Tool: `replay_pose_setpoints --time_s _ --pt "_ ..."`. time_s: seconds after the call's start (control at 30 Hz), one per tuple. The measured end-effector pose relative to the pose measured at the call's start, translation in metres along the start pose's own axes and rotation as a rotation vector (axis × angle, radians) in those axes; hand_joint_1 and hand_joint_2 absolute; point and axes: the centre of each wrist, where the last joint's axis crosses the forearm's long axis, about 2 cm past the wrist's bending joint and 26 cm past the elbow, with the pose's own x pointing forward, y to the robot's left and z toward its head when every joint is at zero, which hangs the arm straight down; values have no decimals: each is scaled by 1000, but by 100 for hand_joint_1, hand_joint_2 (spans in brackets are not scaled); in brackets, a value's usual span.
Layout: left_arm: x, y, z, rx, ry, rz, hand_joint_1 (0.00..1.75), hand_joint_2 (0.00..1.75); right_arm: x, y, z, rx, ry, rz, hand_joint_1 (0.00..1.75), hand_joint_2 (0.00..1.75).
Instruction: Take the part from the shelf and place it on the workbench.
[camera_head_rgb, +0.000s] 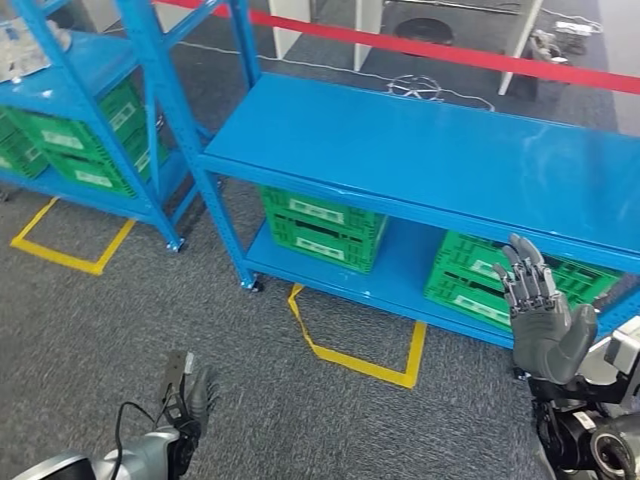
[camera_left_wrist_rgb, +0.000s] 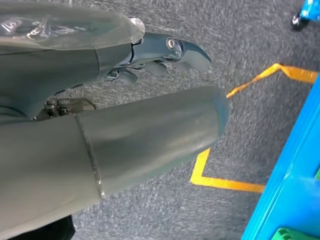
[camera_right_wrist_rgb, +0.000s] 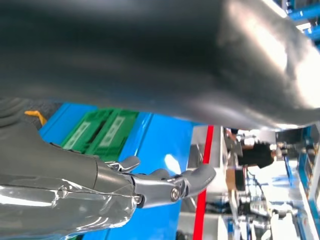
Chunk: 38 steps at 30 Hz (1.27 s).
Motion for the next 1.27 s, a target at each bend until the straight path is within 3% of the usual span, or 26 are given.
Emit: replay_pose_setpoints --time_s 1.27 --pt "4 -1 -2 -4 1 -10 0 0 0 -2 3 -30 12 31 0 0"
